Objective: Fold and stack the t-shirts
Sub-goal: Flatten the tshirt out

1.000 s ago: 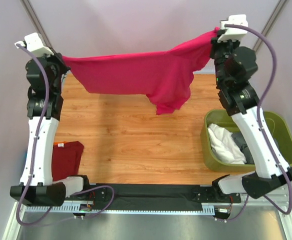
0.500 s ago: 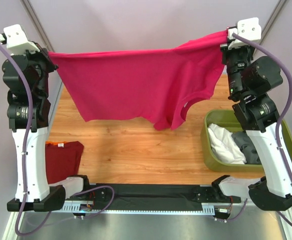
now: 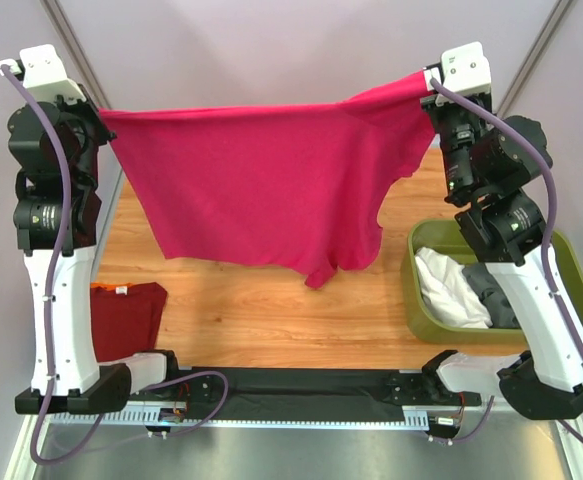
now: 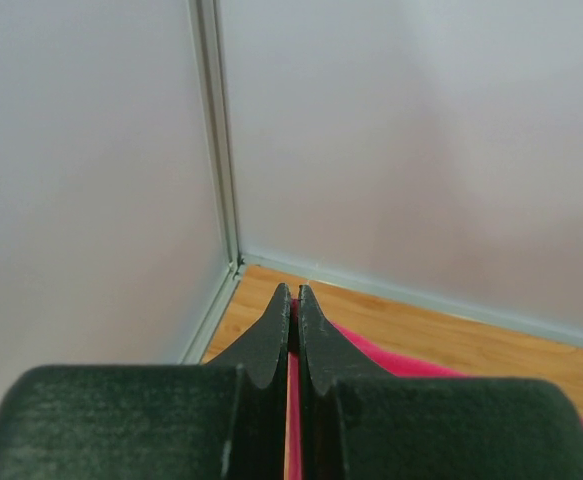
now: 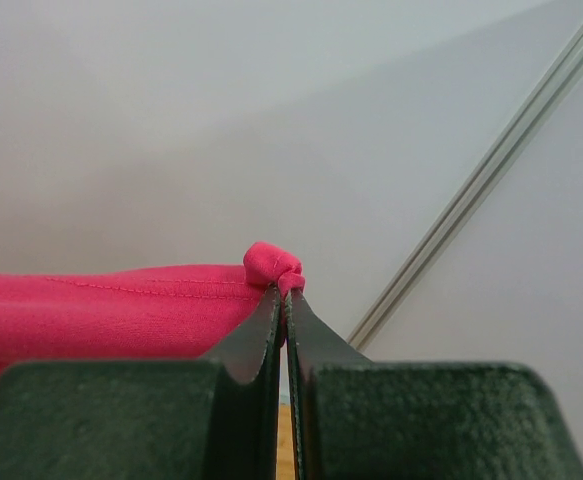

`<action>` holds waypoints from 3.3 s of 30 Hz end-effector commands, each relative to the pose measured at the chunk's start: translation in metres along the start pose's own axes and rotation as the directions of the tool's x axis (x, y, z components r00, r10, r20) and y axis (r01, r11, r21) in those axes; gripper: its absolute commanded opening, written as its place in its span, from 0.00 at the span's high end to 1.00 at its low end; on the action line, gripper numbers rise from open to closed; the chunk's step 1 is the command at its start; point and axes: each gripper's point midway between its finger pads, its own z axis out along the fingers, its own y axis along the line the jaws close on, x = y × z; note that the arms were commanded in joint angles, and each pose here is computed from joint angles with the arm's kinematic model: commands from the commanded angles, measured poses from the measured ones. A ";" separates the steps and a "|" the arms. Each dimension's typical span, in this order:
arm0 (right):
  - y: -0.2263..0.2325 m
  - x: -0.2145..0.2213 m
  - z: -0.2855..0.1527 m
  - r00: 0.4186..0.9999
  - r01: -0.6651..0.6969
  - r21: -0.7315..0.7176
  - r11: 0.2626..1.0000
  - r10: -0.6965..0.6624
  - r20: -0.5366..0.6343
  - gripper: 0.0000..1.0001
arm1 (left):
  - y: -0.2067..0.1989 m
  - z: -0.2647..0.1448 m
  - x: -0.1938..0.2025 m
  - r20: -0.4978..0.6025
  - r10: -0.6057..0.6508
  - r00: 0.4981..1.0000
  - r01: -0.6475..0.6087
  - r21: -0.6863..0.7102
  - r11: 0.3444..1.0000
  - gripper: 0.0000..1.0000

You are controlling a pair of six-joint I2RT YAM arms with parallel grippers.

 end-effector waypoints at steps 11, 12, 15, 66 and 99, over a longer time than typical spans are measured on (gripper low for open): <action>-0.010 0.007 0.002 1.000 -0.013 0.027 1.000 0.012 0.017 1.00 | 0.013 -0.009 -0.029 0.067 0.066 0.996 -0.063 -0.045 0.997 1.00; -0.009 0.004 0.002 1.000 -0.013 0.015 1.000 0.013 0.028 1.00 | 0.013 -0.009 -0.030 0.064 0.069 0.996 -0.066 -0.044 0.997 1.00; -0.003 0.007 0.006 1.000 -0.006 0.000 1.000 0.006 0.022 1.00 | 0.010 -0.005 -0.031 0.059 0.073 0.996 -0.071 -0.032 0.997 1.00; -0.045 -0.010 -0.060 0.984 -0.136 -0.040 0.990 0.140 0.110 1.00 | 0.023 -0.073 -0.031 0.079 0.064 0.995 -0.064 -0.003 0.998 1.00; 0.055 0.177 -0.044 0.938 -0.033 -0.098 0.995 -0.003 -0.348 1.00 | 0.007 0.001 0.142 -0.256 0.064 0.964 -0.067 -0.006 0.998 1.00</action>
